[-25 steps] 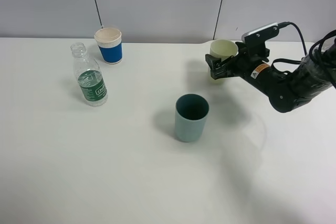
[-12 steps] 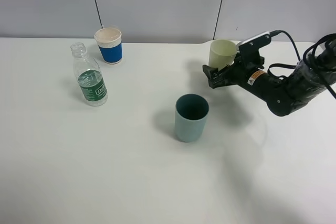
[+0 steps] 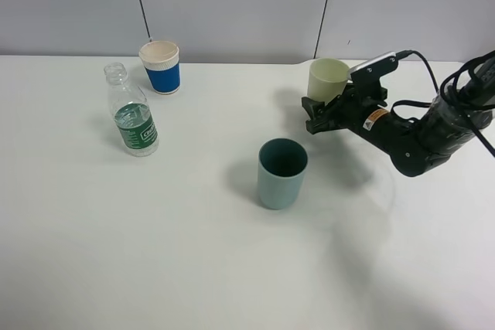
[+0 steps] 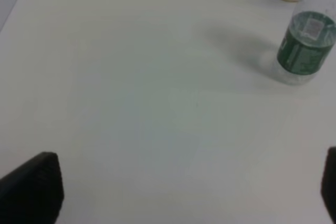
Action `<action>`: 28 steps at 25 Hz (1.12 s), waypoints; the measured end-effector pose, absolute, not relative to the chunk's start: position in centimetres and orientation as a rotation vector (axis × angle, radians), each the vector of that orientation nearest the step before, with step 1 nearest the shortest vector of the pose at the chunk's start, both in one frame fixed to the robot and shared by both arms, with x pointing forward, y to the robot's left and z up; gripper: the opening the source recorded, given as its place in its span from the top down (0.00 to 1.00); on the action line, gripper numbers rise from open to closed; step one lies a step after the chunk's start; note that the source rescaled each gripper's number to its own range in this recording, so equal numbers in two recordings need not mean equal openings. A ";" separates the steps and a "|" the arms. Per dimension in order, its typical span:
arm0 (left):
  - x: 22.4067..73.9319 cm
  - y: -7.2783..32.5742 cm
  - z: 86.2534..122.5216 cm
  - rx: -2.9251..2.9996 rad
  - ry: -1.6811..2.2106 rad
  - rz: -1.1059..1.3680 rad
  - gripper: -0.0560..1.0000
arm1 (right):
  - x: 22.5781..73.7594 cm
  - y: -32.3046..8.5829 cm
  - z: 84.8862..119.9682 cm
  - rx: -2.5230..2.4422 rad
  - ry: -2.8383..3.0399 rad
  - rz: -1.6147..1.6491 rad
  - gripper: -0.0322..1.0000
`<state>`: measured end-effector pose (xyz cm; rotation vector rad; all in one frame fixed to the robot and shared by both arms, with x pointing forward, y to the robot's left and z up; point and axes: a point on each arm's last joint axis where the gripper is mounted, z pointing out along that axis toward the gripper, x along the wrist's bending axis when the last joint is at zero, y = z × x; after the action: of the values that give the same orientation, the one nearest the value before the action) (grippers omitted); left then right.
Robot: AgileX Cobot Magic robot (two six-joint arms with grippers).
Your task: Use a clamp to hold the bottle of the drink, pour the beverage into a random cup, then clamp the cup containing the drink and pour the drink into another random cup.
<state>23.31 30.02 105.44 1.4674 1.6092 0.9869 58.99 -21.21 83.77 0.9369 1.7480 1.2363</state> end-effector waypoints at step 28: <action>23.3 30.0 105.4 1.467 1.609 0.987 0.00 | 58.3 -19.7 92.2 0.507 1.819 1.246 0.97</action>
<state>23.31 30.02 105.44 1.4674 1.6092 0.9869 58.31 -19.68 92.20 0.5070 1.8190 1.2458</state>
